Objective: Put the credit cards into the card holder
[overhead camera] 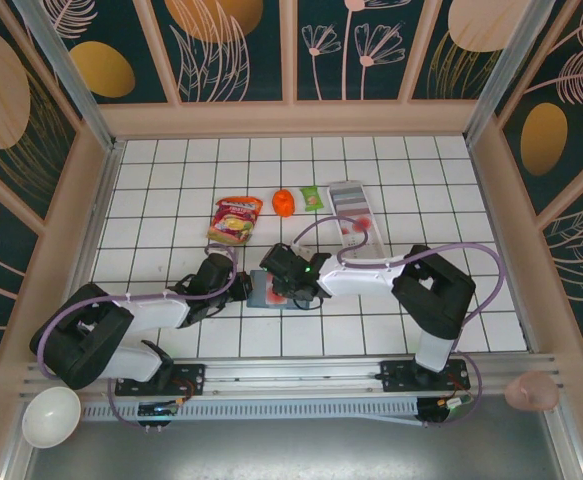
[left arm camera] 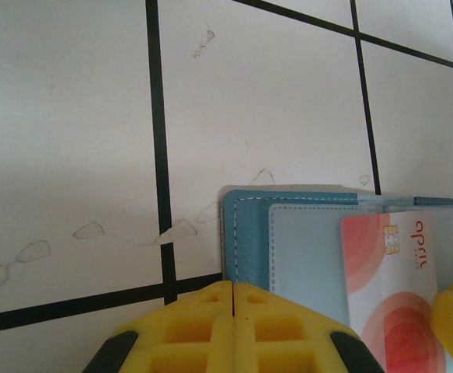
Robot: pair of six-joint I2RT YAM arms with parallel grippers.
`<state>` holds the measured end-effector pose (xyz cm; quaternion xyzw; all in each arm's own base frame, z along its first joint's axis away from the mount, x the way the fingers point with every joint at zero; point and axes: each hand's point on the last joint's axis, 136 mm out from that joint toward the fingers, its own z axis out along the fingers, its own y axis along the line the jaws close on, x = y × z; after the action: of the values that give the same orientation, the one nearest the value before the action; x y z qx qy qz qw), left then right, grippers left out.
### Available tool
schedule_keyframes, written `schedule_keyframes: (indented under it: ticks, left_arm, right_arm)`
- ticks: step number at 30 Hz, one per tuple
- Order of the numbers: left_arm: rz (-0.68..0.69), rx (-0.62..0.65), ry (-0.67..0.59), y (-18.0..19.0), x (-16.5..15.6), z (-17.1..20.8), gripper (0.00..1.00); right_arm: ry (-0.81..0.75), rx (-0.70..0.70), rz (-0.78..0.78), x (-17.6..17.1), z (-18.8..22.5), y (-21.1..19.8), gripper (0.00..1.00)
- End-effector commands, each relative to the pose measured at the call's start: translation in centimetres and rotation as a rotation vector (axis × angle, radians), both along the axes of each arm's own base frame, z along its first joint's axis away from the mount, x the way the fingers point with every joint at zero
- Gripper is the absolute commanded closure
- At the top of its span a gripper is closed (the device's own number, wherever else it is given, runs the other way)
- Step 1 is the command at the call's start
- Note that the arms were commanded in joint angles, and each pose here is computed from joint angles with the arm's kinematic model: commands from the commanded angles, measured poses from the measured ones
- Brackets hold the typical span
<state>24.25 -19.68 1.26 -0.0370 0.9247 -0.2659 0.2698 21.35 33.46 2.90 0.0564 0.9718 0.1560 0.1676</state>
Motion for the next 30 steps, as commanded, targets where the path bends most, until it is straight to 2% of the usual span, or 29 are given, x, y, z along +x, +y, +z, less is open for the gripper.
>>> schedule_keyframes:
  ticks: [1,13,25,30]
  left_arm:
    - [-0.032,0.061,0.146,1.3,-3.4,-3.2,0.97]
    - [-0.031,0.058,0.149,1.3,-3.5,-3.3,0.98]
    - [-0.029,0.057,0.148,1.4,-3.5,-3.3,0.99]
    - [-0.028,0.057,0.150,1.4,-3.6,-3.3,0.99]
  right_arm:
    - [0.008,-0.020,0.006,0.0,-0.3,0.3,0.68]
    - [0.016,0.018,0.041,-0.3,-0.4,2.1,0.69]
    - [-0.005,-0.012,0.070,-0.2,0.1,2.9,0.68]
    - [-0.017,-0.061,0.062,-0.1,0.2,1.7,0.67]
